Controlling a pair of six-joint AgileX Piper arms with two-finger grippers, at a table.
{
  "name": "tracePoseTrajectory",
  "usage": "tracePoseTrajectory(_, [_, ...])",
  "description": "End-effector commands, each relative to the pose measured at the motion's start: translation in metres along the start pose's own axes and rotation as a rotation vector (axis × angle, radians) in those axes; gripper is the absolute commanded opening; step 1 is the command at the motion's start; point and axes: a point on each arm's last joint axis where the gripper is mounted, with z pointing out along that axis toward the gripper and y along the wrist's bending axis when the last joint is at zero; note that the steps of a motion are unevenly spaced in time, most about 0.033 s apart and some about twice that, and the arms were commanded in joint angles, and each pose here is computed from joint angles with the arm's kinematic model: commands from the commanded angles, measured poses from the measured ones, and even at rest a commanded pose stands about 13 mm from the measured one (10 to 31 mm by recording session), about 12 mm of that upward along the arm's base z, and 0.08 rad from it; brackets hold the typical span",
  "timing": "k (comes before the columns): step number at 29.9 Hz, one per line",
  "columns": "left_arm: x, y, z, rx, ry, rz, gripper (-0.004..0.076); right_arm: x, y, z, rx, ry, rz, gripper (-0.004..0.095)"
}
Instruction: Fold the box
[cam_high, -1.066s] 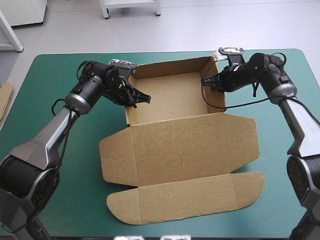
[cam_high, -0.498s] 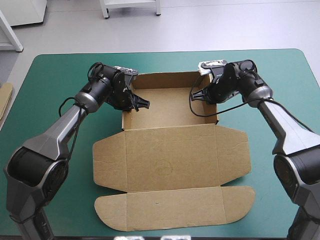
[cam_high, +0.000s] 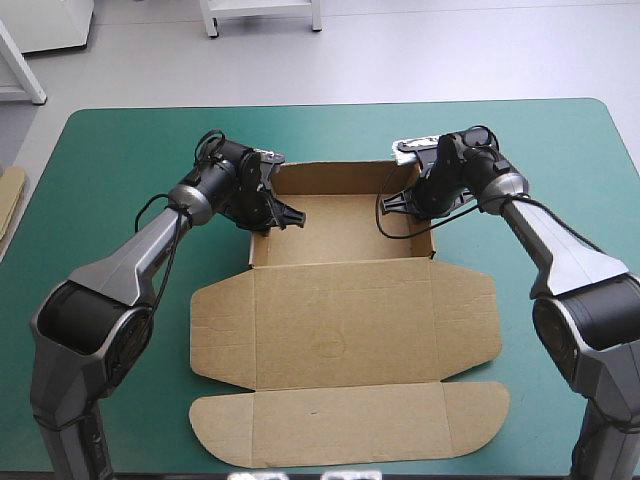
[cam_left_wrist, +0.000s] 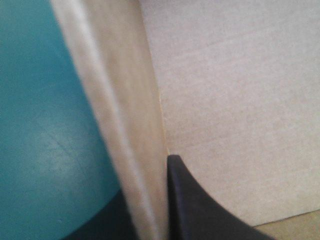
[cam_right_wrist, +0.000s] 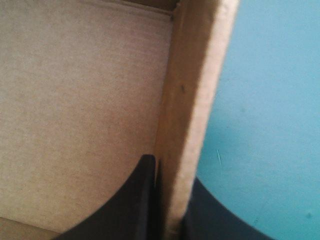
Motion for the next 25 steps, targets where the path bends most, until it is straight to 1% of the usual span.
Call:
tracePoseTrajectory(1, [-0.011, -0.009, -0.031, 0.038, -0.175, 0.074, 0.0063, -0.006, 0.012, -0.029, -0.05, -0.083, -0.054, 0.021])
tracePoseTrajectory(3, [-0.013, -0.009, -0.032, 0.039, -0.188, 0.074, 0.0155, -0.006, 0.012, -0.029, -0.051, -0.083, -0.043, 0.0324])
tracePoseTrajectory(5, [-0.013, -0.01, -0.032, 0.04, -0.196, 0.074, 0.0279, -0.006, 0.011, -0.029, -0.049, -0.09, -0.043, 0.0404])
tracePoseTrajectory(7, [-0.013, -0.01, -0.032, 0.04, -0.196, 0.075, 0.0437, -0.009, 0.011, -0.032, -0.05, -0.102, -0.044, 0.0448])
tracePoseTrajectory(8, [-0.013, -0.009, -0.033, 0.041, -0.198, 0.075, 0.0501, -0.01, 0.012, -0.035, -0.052, -0.111, -0.038, 0.0451])
tracePoseTrajectory(9, [-0.013, -0.009, -0.034, 0.041, -0.202, 0.075, 0.0542, -0.011, 0.012, -0.039, -0.056, -0.119, -0.038, 0.0451])
tracePoseTrajectory(10, [-0.013, -0.009, -0.035, 0.041, -0.204, 0.075, 0.0558, -0.013, 0.013, -0.042, -0.058, -0.13, -0.038, 0.0451])
tracePoseTrajectory(14, [-0.013, -0.009, -0.052, 0.05, -0.254, 0.073, 0.0552, -0.017, 0.012, -0.06, -0.039, -0.174, -0.042, 0.0451])
tracePoseTrajectory(20, [-0.007, -0.004, -0.097, 0.036, -0.38, 0.083, 0.0549, -0.014, 0.01, -0.096, 0.007, -0.241, -0.059, 0.0451])
tracePoseTrajectory(25, [0.009, 0.001, -0.128, 0.019, -0.396, 0.089, 0.0549, -0.003, 0.009, -0.13, 0.023, -0.278, -0.06, 0.0451])
